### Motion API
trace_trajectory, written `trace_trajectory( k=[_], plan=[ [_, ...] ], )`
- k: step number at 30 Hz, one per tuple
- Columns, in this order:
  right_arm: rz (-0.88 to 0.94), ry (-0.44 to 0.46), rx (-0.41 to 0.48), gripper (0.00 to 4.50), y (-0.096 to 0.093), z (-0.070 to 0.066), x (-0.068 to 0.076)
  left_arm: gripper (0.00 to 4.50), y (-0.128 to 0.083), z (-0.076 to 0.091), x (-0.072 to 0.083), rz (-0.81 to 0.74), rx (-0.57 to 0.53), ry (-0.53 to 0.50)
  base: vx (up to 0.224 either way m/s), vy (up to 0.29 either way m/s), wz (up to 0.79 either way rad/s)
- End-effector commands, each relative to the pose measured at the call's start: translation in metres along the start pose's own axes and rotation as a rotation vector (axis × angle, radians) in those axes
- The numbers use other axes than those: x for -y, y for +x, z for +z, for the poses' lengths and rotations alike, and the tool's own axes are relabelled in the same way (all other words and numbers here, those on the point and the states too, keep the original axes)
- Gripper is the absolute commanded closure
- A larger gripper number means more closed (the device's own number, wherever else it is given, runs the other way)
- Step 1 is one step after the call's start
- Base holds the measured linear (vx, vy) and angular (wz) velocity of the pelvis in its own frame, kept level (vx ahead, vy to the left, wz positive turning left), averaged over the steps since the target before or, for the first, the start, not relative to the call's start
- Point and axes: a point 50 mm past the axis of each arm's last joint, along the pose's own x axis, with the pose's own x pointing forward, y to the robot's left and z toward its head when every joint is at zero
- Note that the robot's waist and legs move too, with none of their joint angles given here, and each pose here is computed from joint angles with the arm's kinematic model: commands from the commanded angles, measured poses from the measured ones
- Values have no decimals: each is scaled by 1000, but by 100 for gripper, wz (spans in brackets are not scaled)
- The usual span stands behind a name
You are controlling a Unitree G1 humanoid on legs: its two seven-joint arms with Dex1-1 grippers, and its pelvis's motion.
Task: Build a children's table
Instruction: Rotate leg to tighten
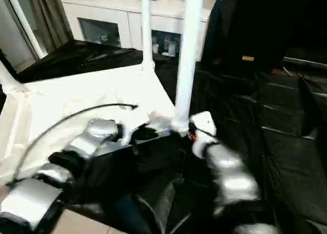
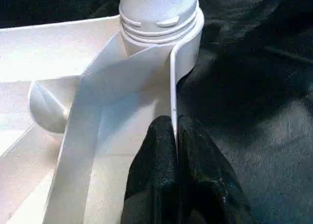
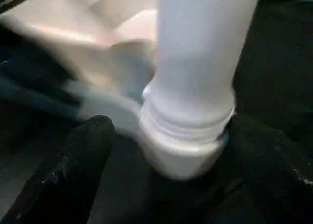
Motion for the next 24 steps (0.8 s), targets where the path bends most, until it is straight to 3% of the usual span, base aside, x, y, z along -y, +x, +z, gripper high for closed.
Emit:
trace_trajectory(
  k=[1, 5, 10, 24],
  plan=[
    [161, -25, 22, 47, 6, 10, -17, 450, 5, -8, 13, -94, -16, 5, 0, 0, 0],
    [286, -92, -18, 47, -11, 22, -9, 450, -12, -12, 17, -246, -13, 44, 0, 0, 0],
    [333, -104, -33, 47, -10, 23, -14, 450, -17, -12, 18, -292, -14, 43, 0, 0, 0],
    [331, -101, 14, 47, -10, 33, -12, 450, -23, -16, 19, -287, -21, 44, 0, 0, 0]
  ],
)
